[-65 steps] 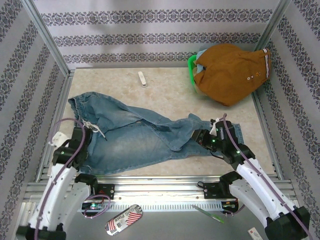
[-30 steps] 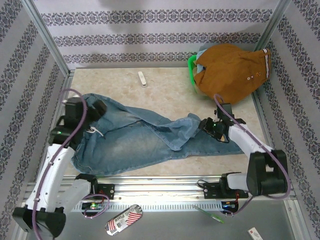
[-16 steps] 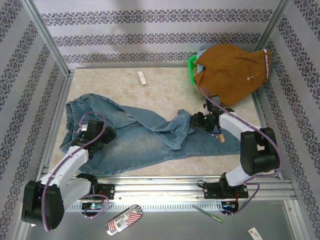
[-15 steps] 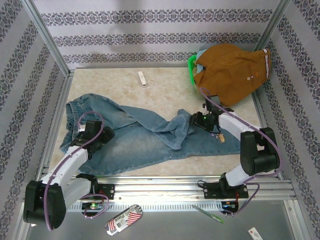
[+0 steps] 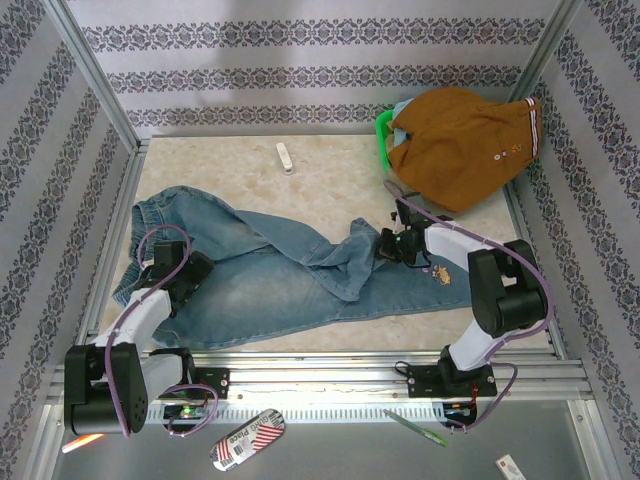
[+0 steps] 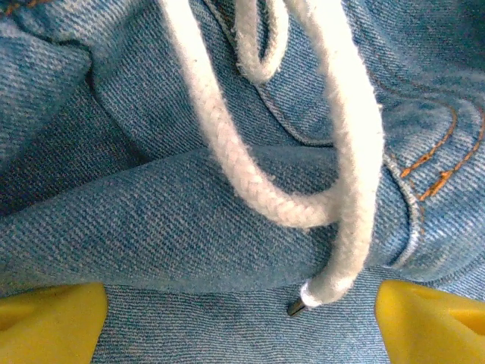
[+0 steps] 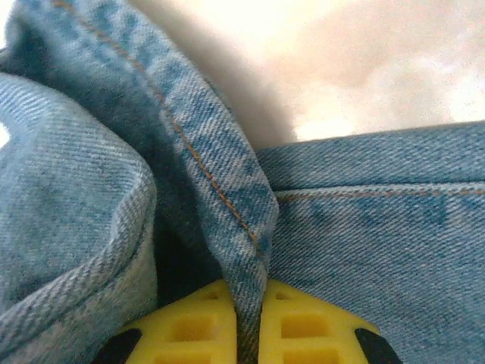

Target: Fold and stack the trousers

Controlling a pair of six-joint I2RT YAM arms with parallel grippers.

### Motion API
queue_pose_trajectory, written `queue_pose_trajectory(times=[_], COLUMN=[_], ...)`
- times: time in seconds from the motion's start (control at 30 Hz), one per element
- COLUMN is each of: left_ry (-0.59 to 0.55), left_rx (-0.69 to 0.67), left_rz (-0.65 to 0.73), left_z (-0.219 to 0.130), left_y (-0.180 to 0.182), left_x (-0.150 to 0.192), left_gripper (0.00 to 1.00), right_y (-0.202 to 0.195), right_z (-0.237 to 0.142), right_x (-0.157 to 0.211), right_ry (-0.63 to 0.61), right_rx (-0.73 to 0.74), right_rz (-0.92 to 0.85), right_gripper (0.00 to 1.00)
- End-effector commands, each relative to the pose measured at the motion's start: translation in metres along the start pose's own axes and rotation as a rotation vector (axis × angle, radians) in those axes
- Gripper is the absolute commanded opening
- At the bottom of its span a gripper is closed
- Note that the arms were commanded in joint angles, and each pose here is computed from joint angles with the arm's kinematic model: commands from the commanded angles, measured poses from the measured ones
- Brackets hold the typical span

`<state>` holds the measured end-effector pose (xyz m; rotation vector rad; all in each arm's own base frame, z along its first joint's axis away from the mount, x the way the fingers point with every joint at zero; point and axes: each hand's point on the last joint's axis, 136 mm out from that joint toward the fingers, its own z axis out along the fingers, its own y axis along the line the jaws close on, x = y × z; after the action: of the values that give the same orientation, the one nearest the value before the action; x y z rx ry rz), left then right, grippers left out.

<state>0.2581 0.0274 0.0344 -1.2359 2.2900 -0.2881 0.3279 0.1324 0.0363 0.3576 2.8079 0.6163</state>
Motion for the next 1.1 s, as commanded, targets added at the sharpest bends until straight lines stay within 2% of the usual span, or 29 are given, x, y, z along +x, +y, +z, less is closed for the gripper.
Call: queue_pose_trajectory(times=[0.0,0.2,0.3,0.43,0.53,0.7,0.87,0.9,0.93,1.0,1.07], left_ry=[-0.039,-0.105,-0.131,-0.179,-0.201,-0.191,-0.171,-0.170,-0.167,-0.159,-0.139], left_rx=[-0.005,-0.005,-0.016,-0.030,-0.064,-0.049,0.018,0.029,0.053,0.129,0.181], left_rz=[-0.025,-0.052,-0.082,-0.159,-0.246,-0.425,-0.498,-0.501,-0.500,-0.481,-0.448], left_z=[-0.001,-0.005,-0.006,-0.008,-0.006,0.000,-0.001,-0.003,-0.005,-0.011,-0.021], left_y=[-0.002,-0.003,0.003,0.016,0.035,0.062,0.060,0.057,0.052,0.035,0.018], left_x=[-0.013,-0.033,-0.045,-0.062,-0.074,-0.084,-0.092,-0.093,-0.095,-0.101,-0.106], left_gripper=[0.92,0.88,0.87,0.87,0.88,0.88,0.90,0.90,0.91,0.96,1.00], right_y=[0.011,0.023,0.020,0.010,-0.002,-0.044,-0.094,-0.099,-0.103,-0.106,-0.101], right_z=[-0.036,-0.113,-0.151,-0.199,-0.225,-0.229,-0.200,-0.194,-0.188,-0.178,-0.175], right_x=[-0.019,-0.052,-0.081,-0.125,-0.141,-0.128,-0.104,-0.099,-0.095,-0.089,-0.085], right_ry=[-0.111,-0.295,-0.396,-0.529,-0.590,-0.640,-0.586,-0.576,-0.562,-0.540,-0.509], right_rx=[0.002,0.026,0.078,0.113,0.149,0.219,0.260,0.261,0.262,0.254,0.228], right_rz=[-0.024,-0.056,-0.059,-0.006,0.040,0.130,0.253,0.270,0.286,0.296,0.292], right_gripper=[0.02,0.01,0.00,0.00,0.00,0.01,0.07,0.15,0.27,0.32,0.44])
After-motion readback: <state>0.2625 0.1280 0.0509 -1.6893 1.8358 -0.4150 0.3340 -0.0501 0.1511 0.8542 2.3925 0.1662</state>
